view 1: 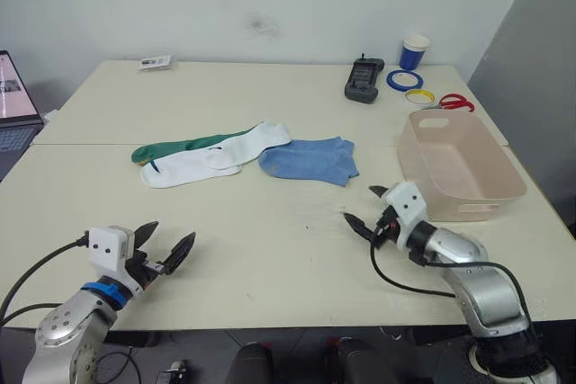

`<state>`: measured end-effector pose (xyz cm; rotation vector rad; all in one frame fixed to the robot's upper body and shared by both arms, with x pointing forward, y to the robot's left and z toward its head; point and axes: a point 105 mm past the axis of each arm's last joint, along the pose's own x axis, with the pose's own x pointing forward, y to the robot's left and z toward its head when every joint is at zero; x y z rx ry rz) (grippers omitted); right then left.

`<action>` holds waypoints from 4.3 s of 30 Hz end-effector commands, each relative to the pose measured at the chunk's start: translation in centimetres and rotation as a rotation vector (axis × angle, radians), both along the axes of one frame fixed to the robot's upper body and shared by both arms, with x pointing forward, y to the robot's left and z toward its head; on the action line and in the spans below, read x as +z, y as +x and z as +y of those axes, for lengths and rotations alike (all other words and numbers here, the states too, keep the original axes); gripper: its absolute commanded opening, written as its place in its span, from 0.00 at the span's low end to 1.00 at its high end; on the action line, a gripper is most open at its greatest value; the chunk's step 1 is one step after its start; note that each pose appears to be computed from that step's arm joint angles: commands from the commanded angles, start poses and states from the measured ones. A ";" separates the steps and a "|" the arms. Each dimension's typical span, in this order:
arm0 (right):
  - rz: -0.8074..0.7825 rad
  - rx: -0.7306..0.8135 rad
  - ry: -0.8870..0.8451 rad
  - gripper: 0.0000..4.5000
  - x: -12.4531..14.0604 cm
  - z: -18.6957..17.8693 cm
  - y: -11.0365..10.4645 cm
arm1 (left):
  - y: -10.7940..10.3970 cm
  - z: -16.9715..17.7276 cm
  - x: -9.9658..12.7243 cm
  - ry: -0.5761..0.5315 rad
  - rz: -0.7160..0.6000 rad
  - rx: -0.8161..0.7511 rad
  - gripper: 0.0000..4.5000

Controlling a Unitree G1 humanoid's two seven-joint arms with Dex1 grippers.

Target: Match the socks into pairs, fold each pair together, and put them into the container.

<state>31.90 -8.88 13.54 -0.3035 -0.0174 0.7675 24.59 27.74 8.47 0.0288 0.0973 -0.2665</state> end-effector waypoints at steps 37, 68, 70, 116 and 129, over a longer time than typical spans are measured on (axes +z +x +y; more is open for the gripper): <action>-0.036 -0.210 -0.036 1.00 -0.2 -1.1 3.8 | 15.6 -11.6 2.9 0.023 -0.001 -0.241 1.00; -0.034 -0.010 -0.058 1.00 0.0 0.7 1.4 | 8.0 -10.1 1.7 -0.127 0.203 -0.353 0.01; -0.004 0.032 -0.050 1.00 -0.1 0.6 0.3 | 5.9 -8.9 1.3 -0.141 0.260 -0.357 0.01; 0.518 0.005 0.089 0.01 -3.6 0.2 -6.1 | 1.7 -9.5 -0.5 -0.044 0.343 -0.495 0.00; 0.677 -0.034 0.130 0.22 -3.9 -1.3 -8.4 | 0.2 -9.0 -1.1 -0.030 0.439 -0.591 0.27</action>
